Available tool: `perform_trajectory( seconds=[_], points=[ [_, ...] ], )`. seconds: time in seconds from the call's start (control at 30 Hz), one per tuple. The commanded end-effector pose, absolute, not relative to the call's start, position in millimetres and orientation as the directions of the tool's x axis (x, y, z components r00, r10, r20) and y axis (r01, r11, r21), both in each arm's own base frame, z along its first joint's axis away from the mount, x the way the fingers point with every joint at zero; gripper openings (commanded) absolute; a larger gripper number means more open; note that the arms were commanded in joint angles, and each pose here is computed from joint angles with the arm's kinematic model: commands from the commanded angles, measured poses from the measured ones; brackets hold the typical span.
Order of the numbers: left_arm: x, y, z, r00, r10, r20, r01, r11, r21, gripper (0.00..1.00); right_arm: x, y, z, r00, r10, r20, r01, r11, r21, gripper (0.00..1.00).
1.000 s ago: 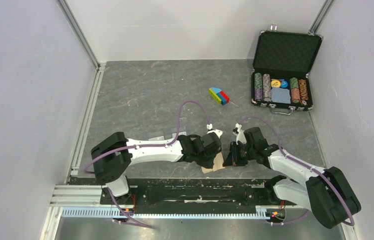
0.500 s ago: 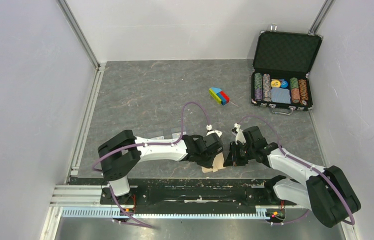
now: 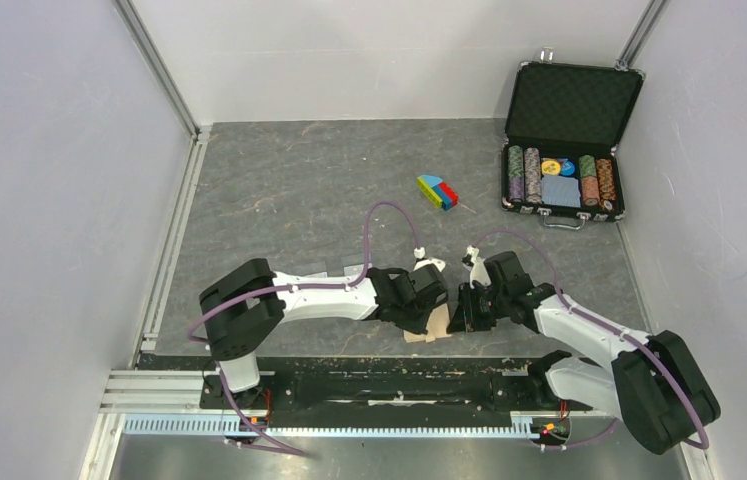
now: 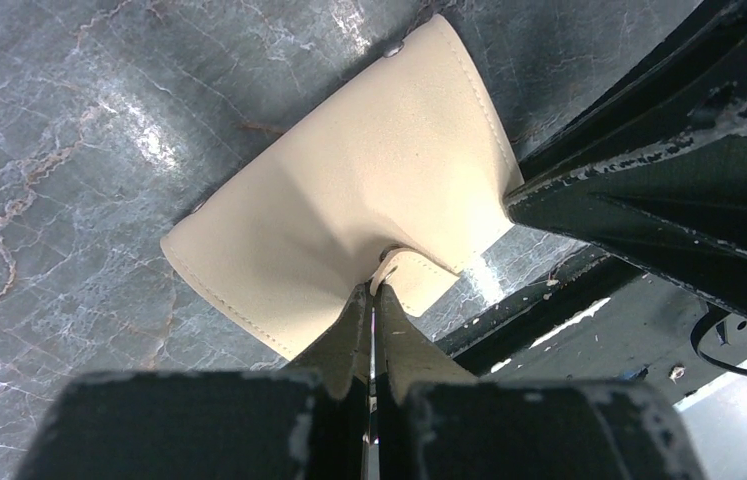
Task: Put the credit cards into the card holder
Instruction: Close the card holder at the center of the board.
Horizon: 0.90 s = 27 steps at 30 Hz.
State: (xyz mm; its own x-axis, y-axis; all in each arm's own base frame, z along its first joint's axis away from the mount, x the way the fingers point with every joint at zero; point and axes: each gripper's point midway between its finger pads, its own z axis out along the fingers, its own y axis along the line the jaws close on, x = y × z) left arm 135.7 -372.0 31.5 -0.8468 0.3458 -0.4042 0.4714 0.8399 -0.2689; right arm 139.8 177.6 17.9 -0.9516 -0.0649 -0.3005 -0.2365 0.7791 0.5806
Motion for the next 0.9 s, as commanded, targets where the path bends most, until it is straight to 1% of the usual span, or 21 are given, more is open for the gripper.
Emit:
perform_trajectory(
  seconds=[0.0,0.07,0.13,0.23,0.33,0.47,0.6,0.87],
  points=[
    [151,-380,31,-0.832,0.343,-0.437,0.477,0.844,-0.246,0.02,157,181,38,-0.918,-0.073,-0.390,-0.298,0.775,0.557,0.20],
    [149,-380,28,-0.838,0.343,-0.425,0.472,0.846,-0.247,0.02,165,183,52,-0.894,-0.059,-0.445,-0.327,0.765,0.554,0.26],
    [148,-380,27,-0.840,0.346,-0.417,0.473,0.844,-0.252,0.02,171,186,66,-0.870,-0.046,-0.490,-0.352,0.753,0.555,0.30],
    [147,-381,26,-0.842,0.350,-0.411,0.475,0.842,-0.256,0.02,176,190,81,-0.848,-0.025,-0.530,-0.374,0.736,0.564,0.29],
    [146,-382,25,-0.841,0.356,-0.408,0.481,0.837,-0.260,0.02,178,195,88,-0.839,-0.007,-0.544,-0.386,0.713,0.585,0.25],
    [146,-383,29,-0.839,0.353,-0.414,0.482,0.835,-0.266,0.02,175,201,74,-0.869,-0.006,-0.495,-0.358,0.697,0.621,0.16],
    [147,-385,36,-0.835,0.336,-0.435,0.483,0.826,-0.290,0.02,169,202,48,-0.899,-0.011,-0.437,-0.315,0.710,0.630,0.10],
    [144,-391,51,-0.825,0.341,-0.450,0.506,0.801,-0.320,0.02,153,196,11,-0.933,-0.036,-0.358,-0.261,0.754,0.603,0.06]
  ],
)
